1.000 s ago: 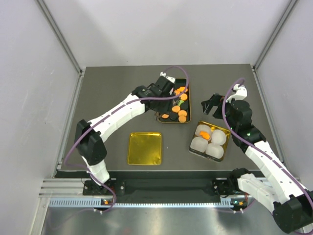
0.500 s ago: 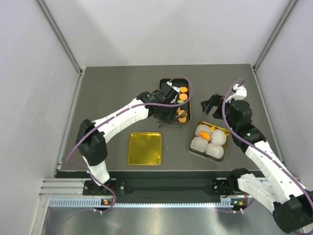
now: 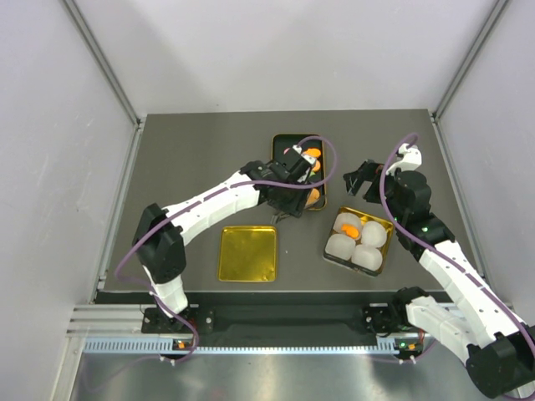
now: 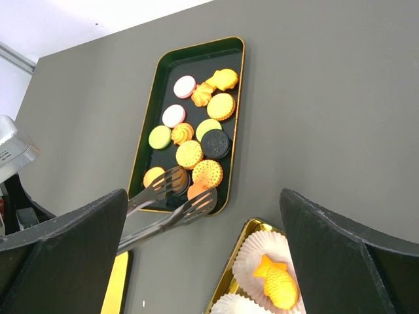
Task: Pack the cookies
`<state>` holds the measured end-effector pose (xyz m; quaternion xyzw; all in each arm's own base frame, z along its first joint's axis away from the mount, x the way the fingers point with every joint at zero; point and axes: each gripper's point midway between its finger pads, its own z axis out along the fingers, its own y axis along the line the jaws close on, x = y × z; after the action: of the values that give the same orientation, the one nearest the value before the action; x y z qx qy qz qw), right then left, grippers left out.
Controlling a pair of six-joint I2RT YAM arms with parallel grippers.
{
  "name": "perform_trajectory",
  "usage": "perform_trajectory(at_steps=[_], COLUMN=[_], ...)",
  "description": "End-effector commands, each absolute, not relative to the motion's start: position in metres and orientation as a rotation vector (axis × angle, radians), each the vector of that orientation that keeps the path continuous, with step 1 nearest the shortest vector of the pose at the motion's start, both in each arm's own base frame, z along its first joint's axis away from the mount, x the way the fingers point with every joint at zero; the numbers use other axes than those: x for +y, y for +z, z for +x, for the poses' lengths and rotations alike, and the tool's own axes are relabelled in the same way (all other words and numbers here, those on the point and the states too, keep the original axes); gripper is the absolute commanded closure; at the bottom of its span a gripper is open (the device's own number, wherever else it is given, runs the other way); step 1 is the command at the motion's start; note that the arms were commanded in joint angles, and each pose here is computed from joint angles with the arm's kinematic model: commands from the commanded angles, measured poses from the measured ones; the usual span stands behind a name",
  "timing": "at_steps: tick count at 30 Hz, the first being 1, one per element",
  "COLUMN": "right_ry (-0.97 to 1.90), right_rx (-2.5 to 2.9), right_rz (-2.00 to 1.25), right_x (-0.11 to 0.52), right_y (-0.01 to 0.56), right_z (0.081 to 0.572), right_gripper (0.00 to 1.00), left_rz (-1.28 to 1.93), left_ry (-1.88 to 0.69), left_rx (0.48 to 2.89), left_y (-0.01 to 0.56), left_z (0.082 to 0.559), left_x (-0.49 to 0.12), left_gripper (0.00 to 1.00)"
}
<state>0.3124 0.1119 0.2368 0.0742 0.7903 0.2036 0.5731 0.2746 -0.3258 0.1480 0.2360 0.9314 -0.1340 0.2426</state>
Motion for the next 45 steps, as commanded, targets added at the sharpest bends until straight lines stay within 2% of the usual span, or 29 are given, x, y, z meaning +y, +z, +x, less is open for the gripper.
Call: perform_trajectory(at_steps=[1,14,22,45], right_ry=[0.501,0.499,0.5,0.5], right_rx=[1.788,1.789,1.793,1.79], right_rz=[0.178,0.181,0.179,0.177], right_x=[0.113,0.112,0.113,0.113], right_y=[0.257,0.257,0.255,0.258], right_z=[0.315,0.315,0.315,0.317], right_gripper=[0.0,0.0,0.0,0.0], left_rz=[0.639,0.656,0.641,0.627], left_ry=[-0.382,-0.349,-0.312,-0.295], left_rx=[2.493,2.502,2.491,2.443], left_y=[0.154,0.145,0.145,0.166], left_z=[0.282,0.281,0.286,0.292], left_x=[-0.334,-0.338,-0.336,-0.333], left_gripper=[0.43,0.46,0.52,0.6])
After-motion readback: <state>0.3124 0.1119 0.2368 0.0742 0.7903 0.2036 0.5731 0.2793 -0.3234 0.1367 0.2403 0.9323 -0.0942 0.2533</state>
